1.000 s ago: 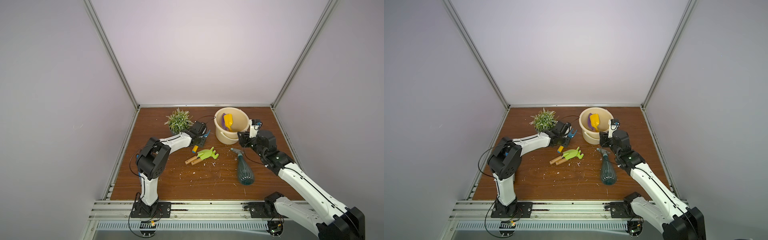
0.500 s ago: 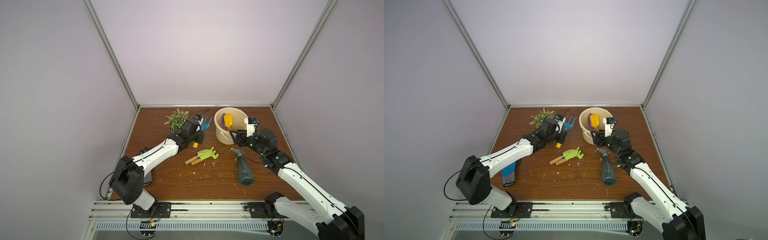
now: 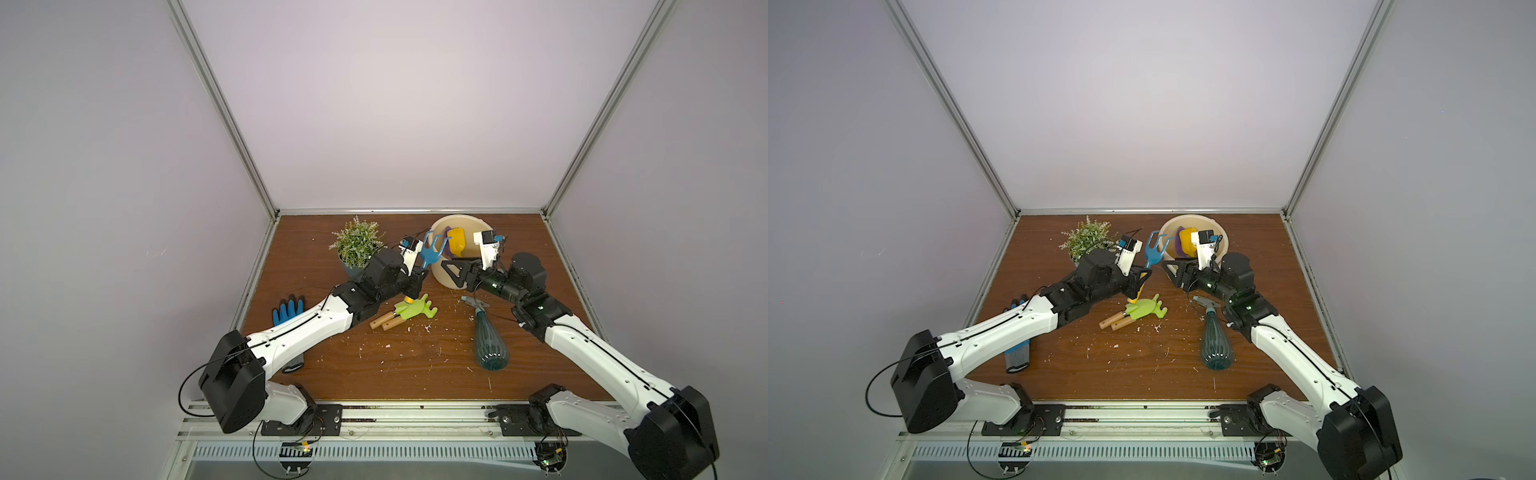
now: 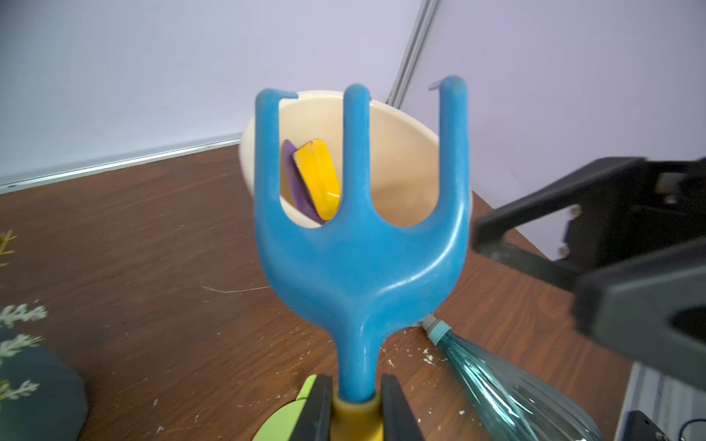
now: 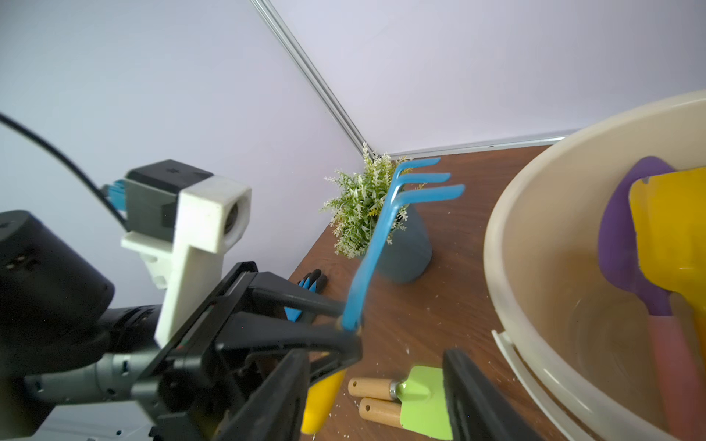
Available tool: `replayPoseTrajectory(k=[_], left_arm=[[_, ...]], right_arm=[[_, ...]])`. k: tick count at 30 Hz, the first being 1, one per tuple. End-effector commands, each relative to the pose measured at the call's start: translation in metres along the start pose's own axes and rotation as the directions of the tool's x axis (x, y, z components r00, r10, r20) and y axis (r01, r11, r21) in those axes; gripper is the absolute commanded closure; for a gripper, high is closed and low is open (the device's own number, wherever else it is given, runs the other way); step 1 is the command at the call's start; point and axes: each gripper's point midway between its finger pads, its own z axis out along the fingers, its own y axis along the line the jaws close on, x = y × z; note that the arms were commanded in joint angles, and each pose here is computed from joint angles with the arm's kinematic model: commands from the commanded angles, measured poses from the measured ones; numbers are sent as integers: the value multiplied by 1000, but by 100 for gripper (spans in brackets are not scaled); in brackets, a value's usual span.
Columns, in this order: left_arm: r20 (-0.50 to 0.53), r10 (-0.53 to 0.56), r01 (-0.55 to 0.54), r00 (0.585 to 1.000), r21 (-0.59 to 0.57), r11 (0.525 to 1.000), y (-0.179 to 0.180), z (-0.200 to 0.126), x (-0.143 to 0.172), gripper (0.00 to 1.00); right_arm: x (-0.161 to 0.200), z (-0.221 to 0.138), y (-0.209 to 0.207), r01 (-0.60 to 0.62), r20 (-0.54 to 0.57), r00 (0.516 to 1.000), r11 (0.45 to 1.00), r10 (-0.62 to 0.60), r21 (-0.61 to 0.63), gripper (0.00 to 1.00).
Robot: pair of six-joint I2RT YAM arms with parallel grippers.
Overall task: Organize the gardening tools
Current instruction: Pick up the gardening tool from the center of the board.
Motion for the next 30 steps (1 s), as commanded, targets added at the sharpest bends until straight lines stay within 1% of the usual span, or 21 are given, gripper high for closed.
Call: replayPoseTrajectory(k=[1,4,6,10,12,13,14,16,19,22,23,25,28,30], left_arm=[[57,13,-16,998,57,998,-24,2,-21,97],[71,8,-13,997,77,997,-32,4,-24,97],[79,18,-25,997,91,996,-37,4,-26,97],[72,70,-76,995,83,994,-46,5,-26,97],[67,74,-80,995,85,993,-47,5,-24,97],[67,75,-80,995,83,993,-46,5,-24,96],[69,77,-83,995,83,993,-46,5,-24,96],[73,82,-88,994,85,992,-47,4,-25,96],[76,88,-94,993,82,992,-47,3,-26,94],[73,93,-98,993,75,992,-46,4,-25,93],[73,95,-101,993,71,992,-45,4,-25,89],[75,96,-100,993,61,993,-43,3,-25,76],[78,96,-99,992,35,994,-39,2,-25,62],[82,92,-93,992,12,996,-34,1,-24,54]], right_arm=[[-20,-1,27,30,52,998,996,-25,-86,38],[-18,3,25,30,38,999,997,-28,-68,40],[-18,4,22,26,35,999,998,-24,-58,44],[-25,4,25,30,62,998,998,-26,-63,57],[-28,5,25,34,70,997,998,-30,-59,69],[-30,6,25,37,70,997,998,-33,-57,73],[-31,6,24,39,71,997,998,-35,-50,76],[-31,8,22,40,67,997,998,-38,-38,85],[-34,10,18,43,76,996,999,-42,-15,94],[-41,9,14,54,100,993,998,-56,22,100],[-44,9,13,63,107,992,998,-66,31,100],[-48,10,15,79,110,991,996,-82,33,100],[-62,9,8,102,144,983,990,-116,101,100],[-73,8,4,126,160,976,981,-150,150,100]])
